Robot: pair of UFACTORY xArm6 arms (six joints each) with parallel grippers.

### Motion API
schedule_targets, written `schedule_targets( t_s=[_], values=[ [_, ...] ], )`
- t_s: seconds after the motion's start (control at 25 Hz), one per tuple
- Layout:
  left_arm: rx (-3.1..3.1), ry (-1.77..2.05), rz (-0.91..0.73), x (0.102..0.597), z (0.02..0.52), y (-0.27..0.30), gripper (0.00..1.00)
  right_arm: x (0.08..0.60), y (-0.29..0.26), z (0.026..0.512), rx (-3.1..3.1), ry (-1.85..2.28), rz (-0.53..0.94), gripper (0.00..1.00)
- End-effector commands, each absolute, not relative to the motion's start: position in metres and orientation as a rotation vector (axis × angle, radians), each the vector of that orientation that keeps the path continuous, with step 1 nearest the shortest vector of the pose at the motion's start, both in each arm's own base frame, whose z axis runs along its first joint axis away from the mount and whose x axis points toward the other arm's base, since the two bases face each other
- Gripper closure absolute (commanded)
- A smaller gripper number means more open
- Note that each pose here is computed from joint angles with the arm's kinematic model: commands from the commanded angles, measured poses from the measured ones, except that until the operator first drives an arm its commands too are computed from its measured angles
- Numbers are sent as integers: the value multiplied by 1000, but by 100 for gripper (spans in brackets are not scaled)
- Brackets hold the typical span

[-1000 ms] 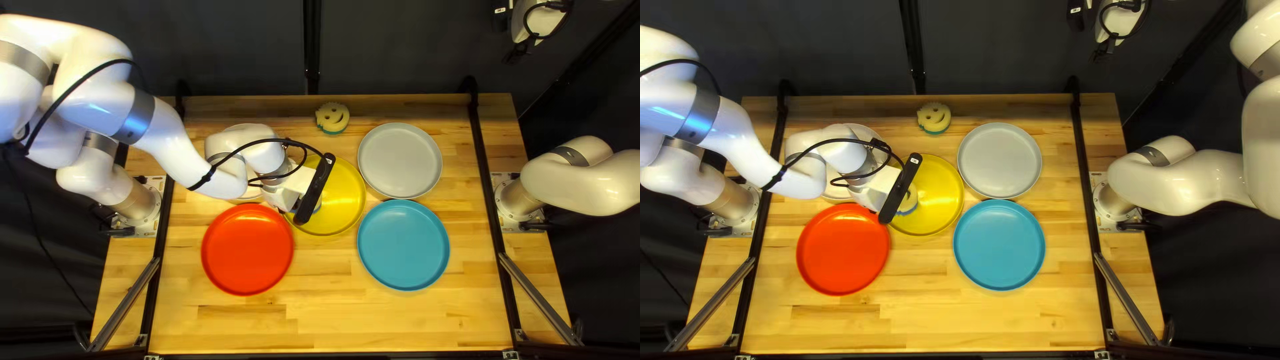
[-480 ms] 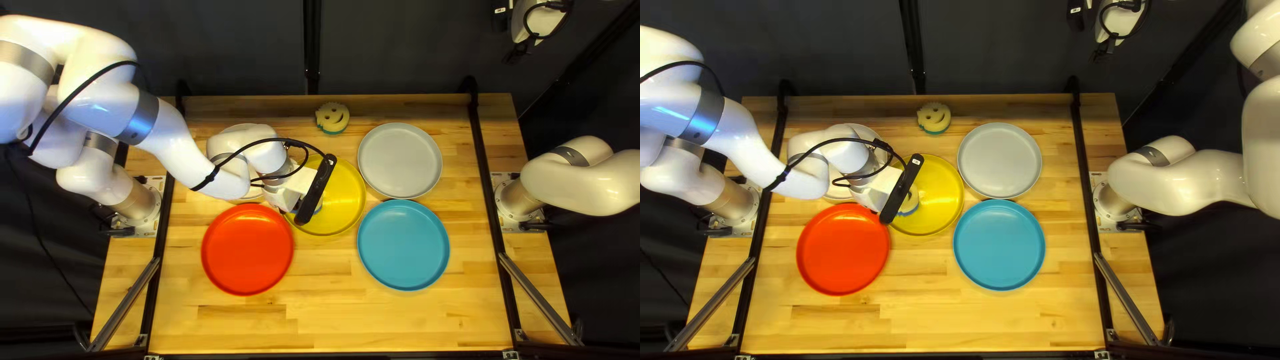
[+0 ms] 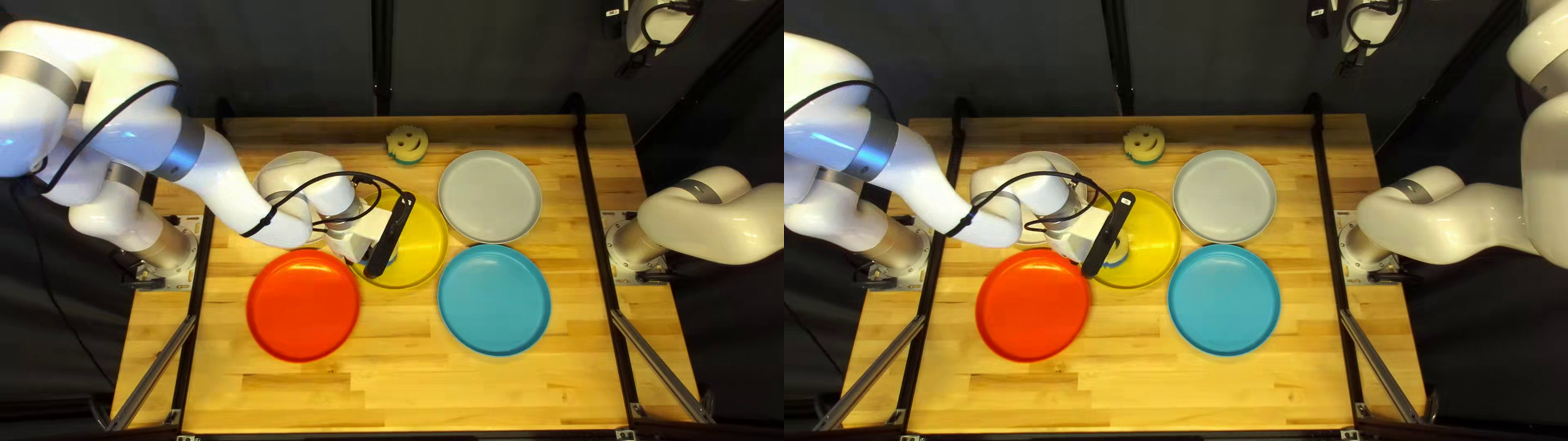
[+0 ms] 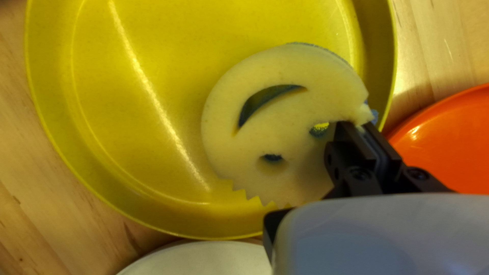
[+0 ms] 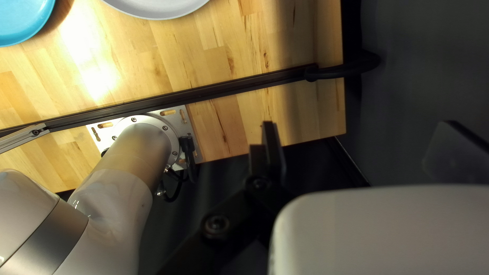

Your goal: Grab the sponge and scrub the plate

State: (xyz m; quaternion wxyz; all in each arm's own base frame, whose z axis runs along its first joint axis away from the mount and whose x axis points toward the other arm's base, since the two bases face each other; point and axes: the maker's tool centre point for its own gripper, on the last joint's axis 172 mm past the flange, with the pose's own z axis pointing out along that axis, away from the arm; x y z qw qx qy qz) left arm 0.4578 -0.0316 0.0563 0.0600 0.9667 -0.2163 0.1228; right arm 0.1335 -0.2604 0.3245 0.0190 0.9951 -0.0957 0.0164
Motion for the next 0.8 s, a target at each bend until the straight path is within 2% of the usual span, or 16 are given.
schedule_targets(
  t_s=[0.04,0.4,0.8],
  values=[
    [2917,-645,371,455,54,-13,100,134,-260,324,3089,-297,51,0],
    [2902,-642,374,455,47,16,100,134,-260,324,3089,-297,51,0],
    [2878,-667,374,464,38,-18,100,134,-260,324,3089,-297,51,0]
  ],
)
